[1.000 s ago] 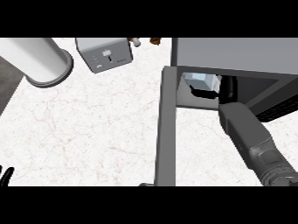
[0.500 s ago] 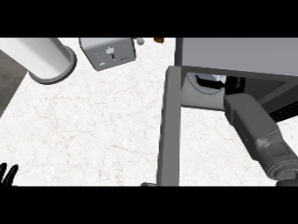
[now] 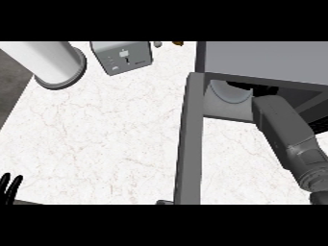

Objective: Pick up the milk, place it into the microwave and close the microwave

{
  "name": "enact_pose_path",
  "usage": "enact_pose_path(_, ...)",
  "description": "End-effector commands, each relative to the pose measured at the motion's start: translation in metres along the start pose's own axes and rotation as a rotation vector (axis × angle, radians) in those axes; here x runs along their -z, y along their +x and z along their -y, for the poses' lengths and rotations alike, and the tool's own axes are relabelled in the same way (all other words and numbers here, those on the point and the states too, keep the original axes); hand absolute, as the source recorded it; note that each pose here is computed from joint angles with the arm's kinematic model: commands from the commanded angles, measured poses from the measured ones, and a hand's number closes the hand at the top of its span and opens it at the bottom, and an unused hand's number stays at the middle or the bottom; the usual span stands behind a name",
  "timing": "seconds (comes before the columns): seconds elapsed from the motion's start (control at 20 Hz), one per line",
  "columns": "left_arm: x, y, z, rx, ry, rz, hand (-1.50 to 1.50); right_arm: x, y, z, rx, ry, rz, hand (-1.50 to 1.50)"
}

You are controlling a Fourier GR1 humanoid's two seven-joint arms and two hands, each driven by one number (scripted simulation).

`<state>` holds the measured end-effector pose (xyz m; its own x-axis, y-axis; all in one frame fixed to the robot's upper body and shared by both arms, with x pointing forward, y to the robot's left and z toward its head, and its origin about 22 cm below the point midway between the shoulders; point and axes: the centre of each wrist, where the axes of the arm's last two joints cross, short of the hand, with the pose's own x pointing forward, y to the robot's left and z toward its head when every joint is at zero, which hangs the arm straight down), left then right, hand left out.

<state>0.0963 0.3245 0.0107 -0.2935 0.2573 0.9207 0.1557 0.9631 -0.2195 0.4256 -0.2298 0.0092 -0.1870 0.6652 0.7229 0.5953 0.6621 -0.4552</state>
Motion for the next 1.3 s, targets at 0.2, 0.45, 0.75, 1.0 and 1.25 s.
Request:
enact_pose_path(0.2, 0.011, -0.006, 0.002, -0.014, -0.029, -0.001, -1.5, 0.015, 0.012, 0.001, -0.099, -0.114, 0.016, 1.5)
enact_pose_path(0.45, 0.013, 0.0, 0.0, 0.009, -0.046, 0.015, -1.5, -0.037, -0.068, 0.043, -0.509, -0.161, -0.217, -1.5)
enact_pose_path(0.75, 0.016, -0.008, 0.003, -0.005, -0.052, -0.004, -1.5, -0.026, -0.028, 0.007, -0.397, 0.091, -0.043, -1.5)
enact_pose_path(1.0, 0.018, -0.008, -0.004, 0.007, -0.038, 0.012, -1.5, -0.029, -0.008, -0.013, -0.312, 0.174, -0.007, -1.5)
enact_pose_path(1.25, 0.018, -0.009, 0.0, 0.021, -0.029, 0.016, -1.5, -0.034, 0.003, -0.024, -0.253, 0.251, -0.002, -1.5)
